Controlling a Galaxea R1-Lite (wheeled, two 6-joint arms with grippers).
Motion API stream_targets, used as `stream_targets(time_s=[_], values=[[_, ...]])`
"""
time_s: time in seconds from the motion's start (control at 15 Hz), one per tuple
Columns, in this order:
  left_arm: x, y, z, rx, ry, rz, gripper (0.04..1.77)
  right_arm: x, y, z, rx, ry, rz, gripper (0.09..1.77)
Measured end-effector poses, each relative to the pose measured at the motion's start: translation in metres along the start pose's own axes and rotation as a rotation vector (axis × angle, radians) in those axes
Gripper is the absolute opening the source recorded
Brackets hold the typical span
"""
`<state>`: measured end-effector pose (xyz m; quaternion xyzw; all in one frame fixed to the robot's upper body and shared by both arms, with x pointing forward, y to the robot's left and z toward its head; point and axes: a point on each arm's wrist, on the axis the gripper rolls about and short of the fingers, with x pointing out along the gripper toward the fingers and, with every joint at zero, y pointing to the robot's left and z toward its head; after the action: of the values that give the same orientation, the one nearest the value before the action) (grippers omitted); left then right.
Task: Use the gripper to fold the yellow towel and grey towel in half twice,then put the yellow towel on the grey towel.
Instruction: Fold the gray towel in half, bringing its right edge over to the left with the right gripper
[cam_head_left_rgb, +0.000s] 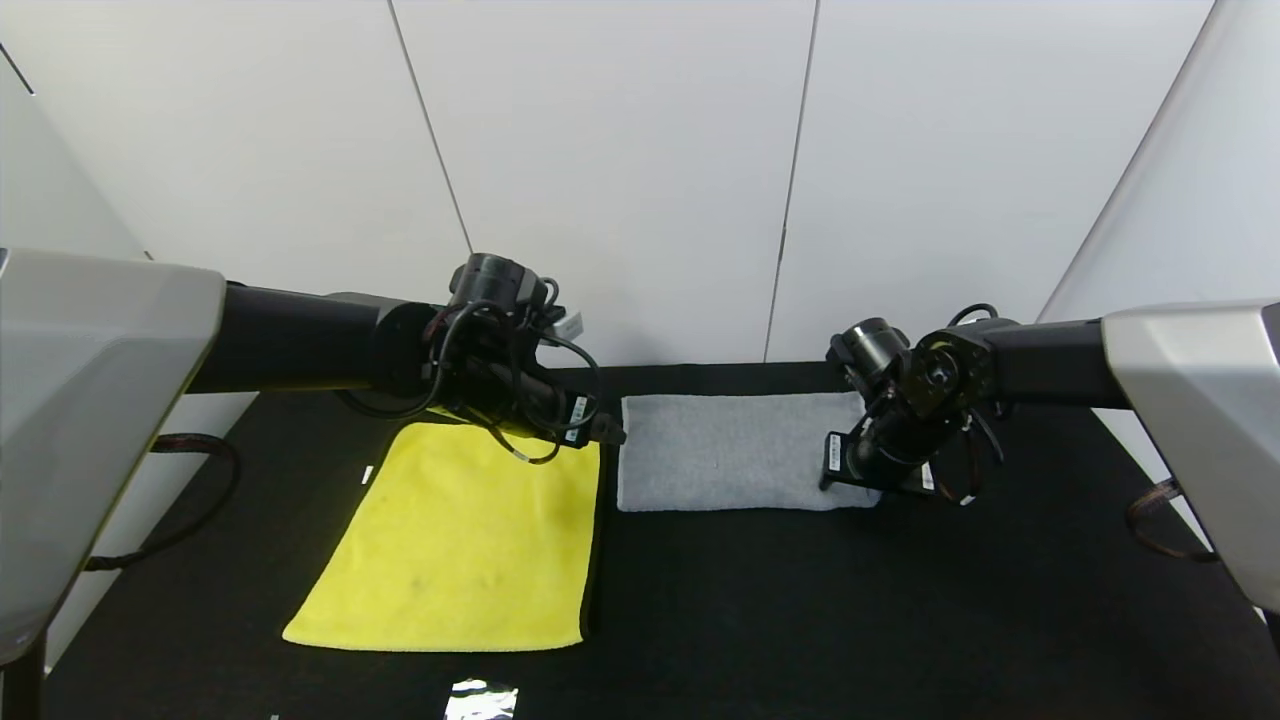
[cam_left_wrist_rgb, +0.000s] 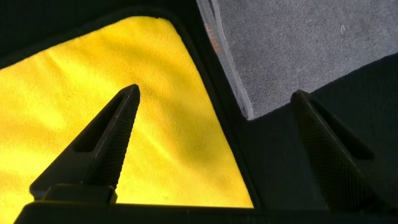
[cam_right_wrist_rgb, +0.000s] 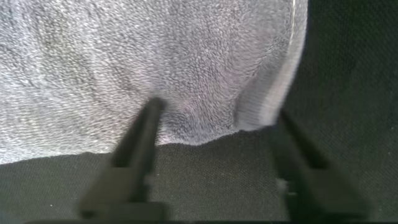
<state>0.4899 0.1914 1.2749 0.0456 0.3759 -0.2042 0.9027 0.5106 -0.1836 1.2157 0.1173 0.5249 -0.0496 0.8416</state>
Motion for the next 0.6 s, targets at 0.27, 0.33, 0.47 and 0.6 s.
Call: stream_targets(time_s=[0.27,0.33,0.47,0.6], values=[[-0.0003,-0.0002,-0.0001,0.001,0.0,0.0,1.72,0.0018,0.0003,0.0001,0.013,0.0,0.0,0.64],[-0.0003,-0.0002,-0.0001,0.001,0.0,0.0,1.72,0.0014,0.0006,0.0007,0.015,-0.003,0.002,0.23],[-0.0005,0.0,0.0,0.0,0.0,0.0,1.72,0.001,0.0008,0.001,0.015,-0.004,0.002,0.23],[-0.0004,-0.0002,0.0,0.001,0.0,0.0,1.72,0.0005,0.0011,0.001,0.014,-0.005,0.002,0.23]])
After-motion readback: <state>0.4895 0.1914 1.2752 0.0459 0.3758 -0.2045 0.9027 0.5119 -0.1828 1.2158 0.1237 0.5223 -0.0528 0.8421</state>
